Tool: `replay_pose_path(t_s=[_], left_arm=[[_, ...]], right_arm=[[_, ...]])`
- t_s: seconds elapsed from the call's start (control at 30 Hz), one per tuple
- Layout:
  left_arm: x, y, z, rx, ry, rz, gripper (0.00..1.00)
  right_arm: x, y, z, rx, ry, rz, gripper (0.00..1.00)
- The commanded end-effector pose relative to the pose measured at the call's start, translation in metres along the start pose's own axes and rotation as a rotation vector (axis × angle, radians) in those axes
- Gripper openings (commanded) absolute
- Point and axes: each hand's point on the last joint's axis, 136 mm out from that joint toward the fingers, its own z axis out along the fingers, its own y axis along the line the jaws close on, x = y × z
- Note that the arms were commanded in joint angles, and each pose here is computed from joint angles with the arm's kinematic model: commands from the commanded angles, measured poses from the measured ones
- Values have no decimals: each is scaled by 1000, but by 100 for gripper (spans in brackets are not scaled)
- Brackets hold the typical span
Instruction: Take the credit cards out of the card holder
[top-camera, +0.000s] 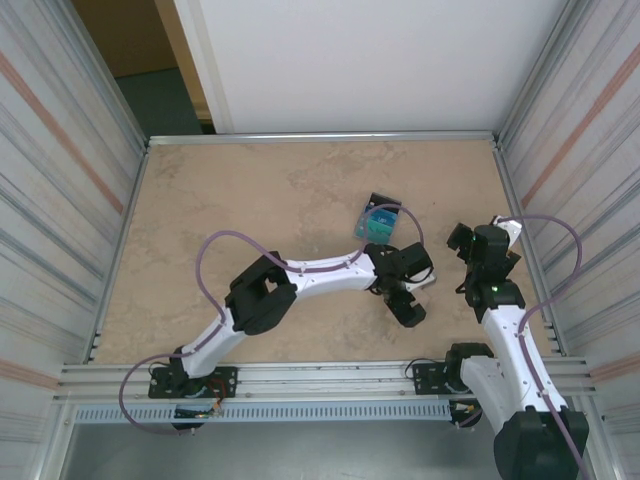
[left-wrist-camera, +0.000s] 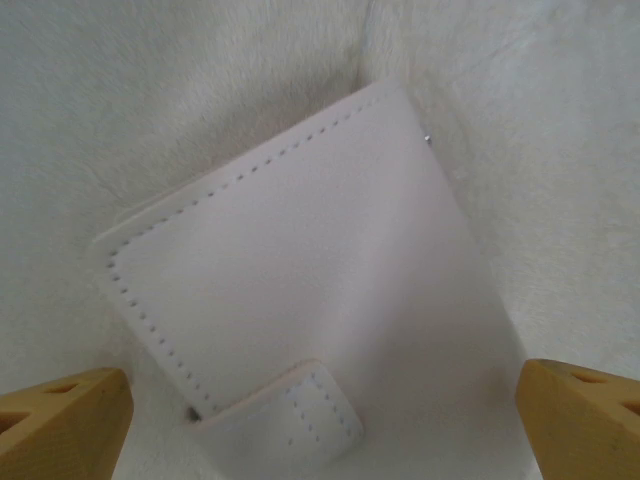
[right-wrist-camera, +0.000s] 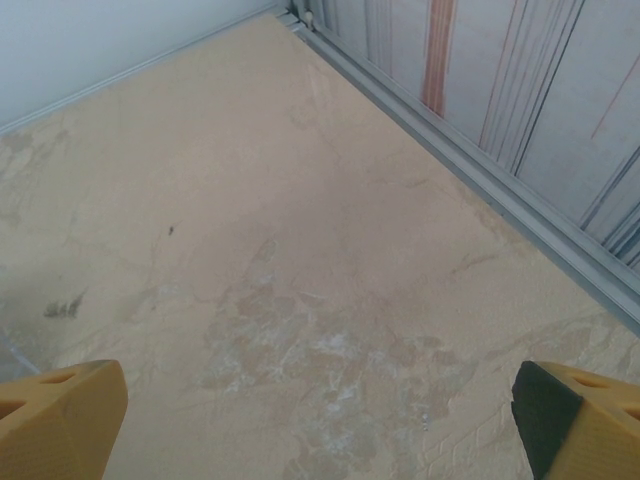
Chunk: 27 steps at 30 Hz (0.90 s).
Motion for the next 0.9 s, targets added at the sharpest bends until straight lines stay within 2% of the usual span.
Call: replay_pose_path(t_s=[0.0,0.53,0.6,0.67,0.87], left_arm=[[8,-9,7,16,61,7,99],[20,-9,20,-26,145,47,99],[27,-3,20,-62,168,80,88],[32,6,17,-98,183,103,82],[44,38,-2,-150,212,178,84]], right_arm=[[3,-1,3,1,3,28,99],[7,-3,5,-3,13,37,99],[7,-4,5,-1,13,38,99],[7,-5,5,2,13,39,99],[7,-5,4,4,14,43,99]])
